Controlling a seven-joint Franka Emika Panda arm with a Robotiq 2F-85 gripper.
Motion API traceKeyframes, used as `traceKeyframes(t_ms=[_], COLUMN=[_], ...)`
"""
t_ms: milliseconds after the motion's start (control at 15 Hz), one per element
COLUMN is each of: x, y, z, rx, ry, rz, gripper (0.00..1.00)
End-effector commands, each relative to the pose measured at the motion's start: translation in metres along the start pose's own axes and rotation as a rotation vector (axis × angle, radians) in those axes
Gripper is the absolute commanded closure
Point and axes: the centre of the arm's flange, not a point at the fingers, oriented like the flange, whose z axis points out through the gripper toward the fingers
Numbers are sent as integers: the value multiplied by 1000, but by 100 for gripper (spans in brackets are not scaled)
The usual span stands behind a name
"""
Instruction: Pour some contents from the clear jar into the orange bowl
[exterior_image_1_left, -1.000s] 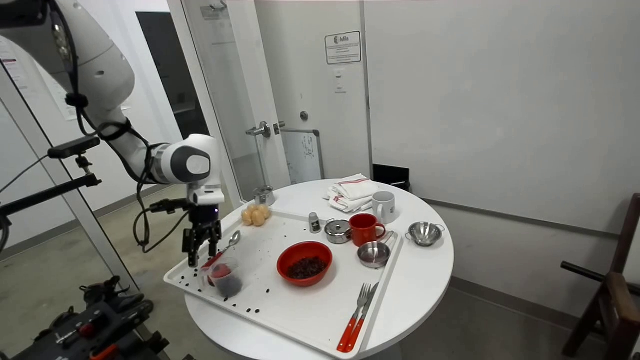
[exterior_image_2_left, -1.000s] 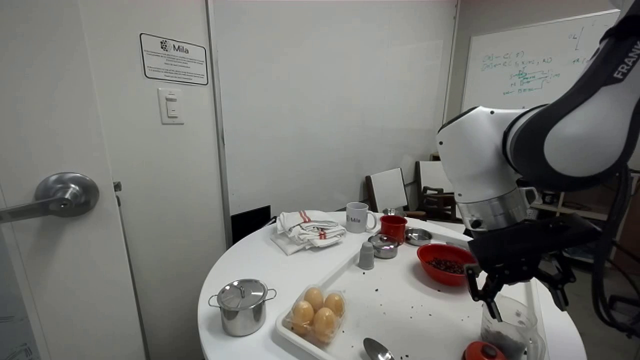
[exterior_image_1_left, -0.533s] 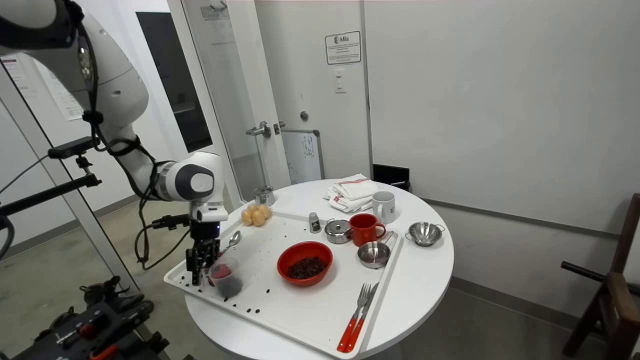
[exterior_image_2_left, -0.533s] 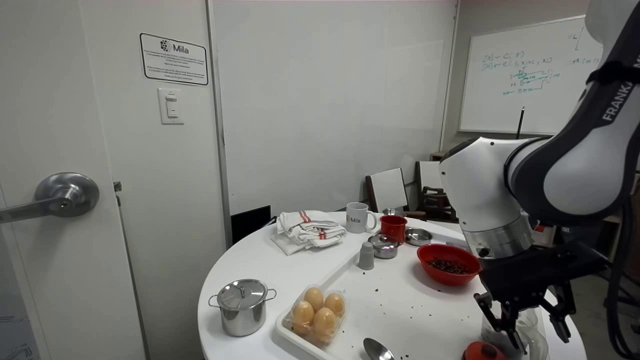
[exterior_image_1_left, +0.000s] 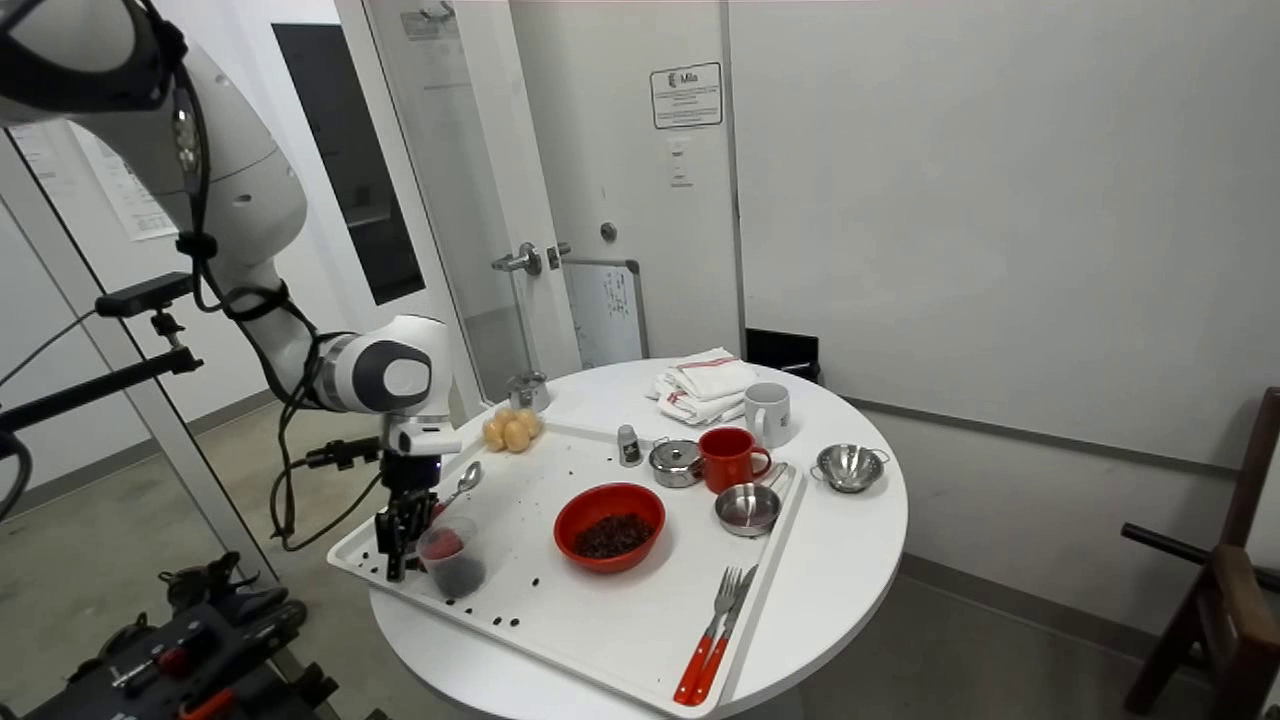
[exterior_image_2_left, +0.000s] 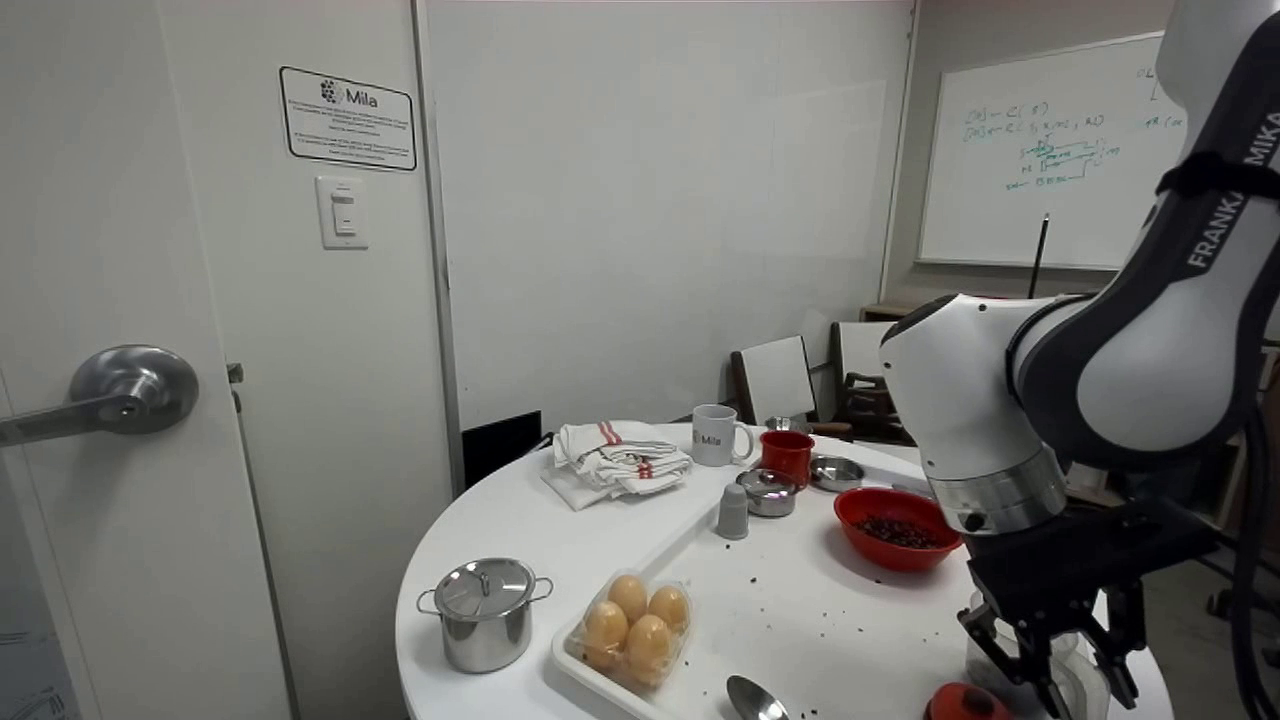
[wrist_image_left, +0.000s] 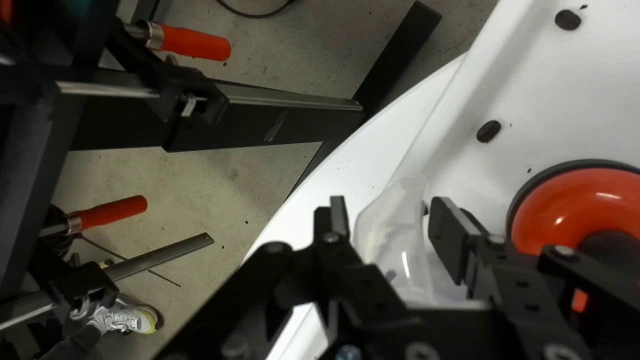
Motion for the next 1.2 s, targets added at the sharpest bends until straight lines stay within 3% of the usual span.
traceKeyframes(t_ms=[0,133,200,333,733,1133], x=[9,11,13,14,16,20], y=[-1,0,1,1,2,-2], z=[0,0,0,0,-3,-13], rx=[19,27,33,40,47,64], ry=[-31,-41,-46,-51,-69,-88], rz=[-24,-30,-37,-45,-82,-100], gripper=[20,7,49,44,90,88])
